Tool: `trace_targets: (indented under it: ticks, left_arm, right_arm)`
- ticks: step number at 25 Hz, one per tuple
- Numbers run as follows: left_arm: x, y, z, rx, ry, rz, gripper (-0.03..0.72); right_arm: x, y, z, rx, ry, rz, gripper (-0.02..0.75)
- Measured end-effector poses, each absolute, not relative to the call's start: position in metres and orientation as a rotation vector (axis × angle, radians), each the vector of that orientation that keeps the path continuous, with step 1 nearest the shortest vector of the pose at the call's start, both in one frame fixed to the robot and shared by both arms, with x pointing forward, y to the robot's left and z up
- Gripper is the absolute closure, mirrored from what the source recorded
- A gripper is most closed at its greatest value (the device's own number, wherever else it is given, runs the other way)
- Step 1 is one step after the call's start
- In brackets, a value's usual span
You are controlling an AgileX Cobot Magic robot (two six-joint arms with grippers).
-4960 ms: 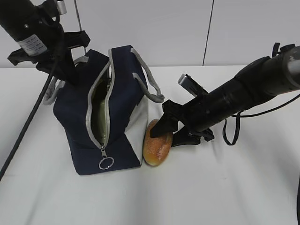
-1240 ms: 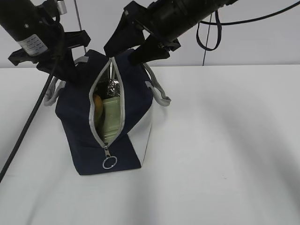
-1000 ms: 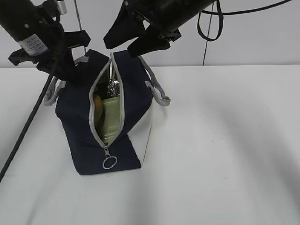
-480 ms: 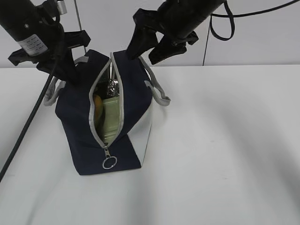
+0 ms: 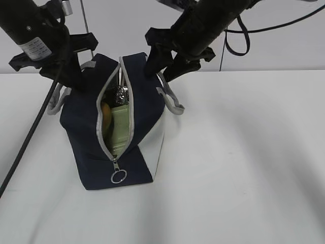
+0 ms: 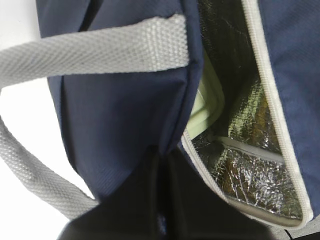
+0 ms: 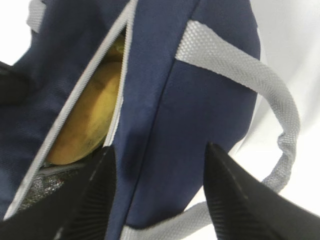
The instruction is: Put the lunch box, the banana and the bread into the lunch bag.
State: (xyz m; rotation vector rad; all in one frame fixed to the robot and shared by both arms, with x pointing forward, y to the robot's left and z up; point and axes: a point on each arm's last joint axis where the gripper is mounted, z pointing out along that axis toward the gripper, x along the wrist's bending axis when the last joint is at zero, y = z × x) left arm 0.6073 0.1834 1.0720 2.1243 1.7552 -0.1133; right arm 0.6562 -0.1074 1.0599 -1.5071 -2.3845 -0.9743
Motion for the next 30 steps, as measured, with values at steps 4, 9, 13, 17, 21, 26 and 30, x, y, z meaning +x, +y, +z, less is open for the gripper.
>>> trace_targets:
  ticks: [4, 9, 13, 17, 21, 26, 30]
  left_arm:
    - [0.607, 0.183, 1.072, 2.124, 1.755, -0.113, 0.688]
    - [0.607, 0.183, 1.072, 2.124, 1.755, -0.113, 0.688]
    - [0.607, 0.183, 1.072, 2.124, 1.755, -0.113, 0.688]
    - [0.607, 0.183, 1.072, 2.123, 1.755, -0.112, 0.688]
    - [0.608, 0.183, 1.072, 2.121, 1.749, -0.113, 0.688]
    - [0.607, 0.174, 1.074, 2.134, 1.66, -0.138, 0.688]
    - [0.604, 0.161, 1.075, 2.142, 1.606, -0.133, 0.689]
  right_arm:
    - [0.661, -0.103, 1.044, -1.507, -2.329, -0.95, 0.307]
    - [0.662, -0.102, 1.041, -1.507, -2.308, -0.95, 0.321]
    - [0.662, -0.101, 1.042, -1.506, -2.304, -0.952, 0.393]
    - [0.66, -0.101, 1.041, -1.493, -2.302, -0.927, 0.575]
    - [0.658, -0.102, 1.041, -1.482, -2.301, -0.908, 0.719]
    - [0.657, -0.102, 1.044, -1.482, -2.295, -0.919, 0.734]
    - [0.652, -0.104, 1.059, -1.484, -2.314, -0.942, 0.735]
